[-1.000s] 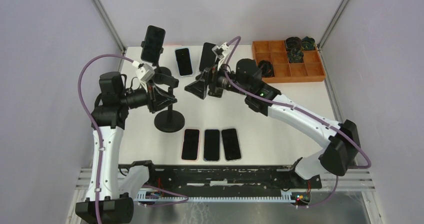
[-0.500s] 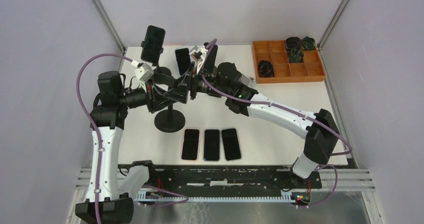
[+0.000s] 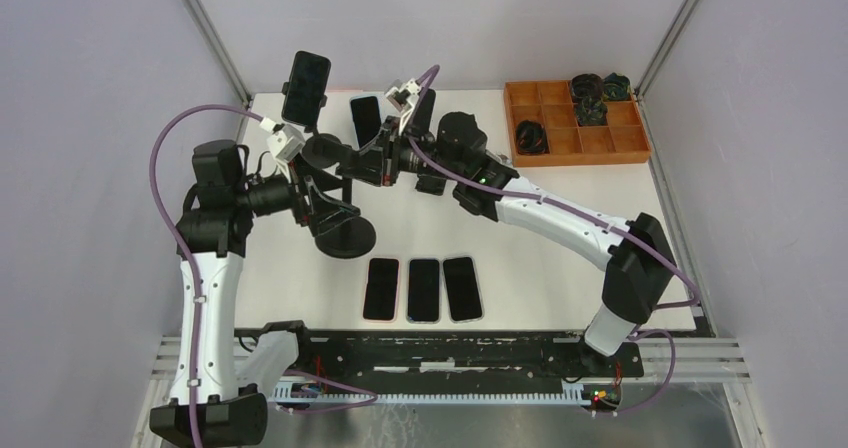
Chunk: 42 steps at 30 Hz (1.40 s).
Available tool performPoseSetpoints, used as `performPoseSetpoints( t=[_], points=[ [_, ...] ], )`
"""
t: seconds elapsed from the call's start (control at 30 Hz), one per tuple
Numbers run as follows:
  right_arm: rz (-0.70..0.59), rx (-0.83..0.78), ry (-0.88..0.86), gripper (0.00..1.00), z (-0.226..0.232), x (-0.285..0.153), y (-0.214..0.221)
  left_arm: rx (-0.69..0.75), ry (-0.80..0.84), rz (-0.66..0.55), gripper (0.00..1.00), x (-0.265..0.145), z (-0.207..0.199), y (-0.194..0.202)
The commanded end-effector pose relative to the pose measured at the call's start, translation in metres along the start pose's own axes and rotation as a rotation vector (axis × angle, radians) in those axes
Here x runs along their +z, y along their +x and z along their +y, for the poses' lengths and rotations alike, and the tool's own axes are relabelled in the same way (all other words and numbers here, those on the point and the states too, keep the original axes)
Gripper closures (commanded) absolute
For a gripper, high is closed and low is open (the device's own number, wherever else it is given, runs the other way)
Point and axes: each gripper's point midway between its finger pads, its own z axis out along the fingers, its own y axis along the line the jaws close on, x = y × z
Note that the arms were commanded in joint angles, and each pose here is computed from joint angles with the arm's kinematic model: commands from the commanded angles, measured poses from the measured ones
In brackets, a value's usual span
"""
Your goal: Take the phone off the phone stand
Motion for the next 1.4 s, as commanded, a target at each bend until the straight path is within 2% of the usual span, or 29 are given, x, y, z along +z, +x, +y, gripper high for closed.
performPoseSetpoints(
  t=[0.0, 0.17, 0.33, 0.6, 0.97, 1.2, 1.37],
  points=[
    [-0.159, -0.09, 0.033, 0.97, -0.012, -0.025, -0.078, 0.051, -0.001, -0.025, 0.0, -0.004, -0.008, -0.018],
    [-0.212, -0.214, 0.206, 1.0, -0.061, -0.068, -0.134, 0.015, -0.115, -0.01, 0.0, -0.006, 0.011, -0.021],
    [-0.225, -0.454, 0.588, 1.0, -0.136, -0.123, -0.186, -0.067, -0.249, 0.035, 0.0, -0.007, 0.043, -0.02],
    [-0.282, -0.625, 0.984, 1.0, -0.226, -0.19, -0.209, -0.154, -0.339, 0.129, 0.0, -0.004, 0.082, -0.008],
    [-0.359, -0.645, 1.109, 1.0, -0.332, -0.212, -0.191, -0.136, -0.331, 0.174, 0.0, 0.001, 0.096, 0.003],
    [-0.361, -0.586, 1.087, 1.0, -0.387, -0.21, -0.163, -0.141, -0.304, 0.215, 0.0, 0.006, 0.104, 0.015],
    [-0.367, -0.552, 1.047, 1.0, -0.406, -0.206, -0.144, -0.136, -0.282, 0.21, 0.0, 0.007, 0.103, 0.015]
  ],
)
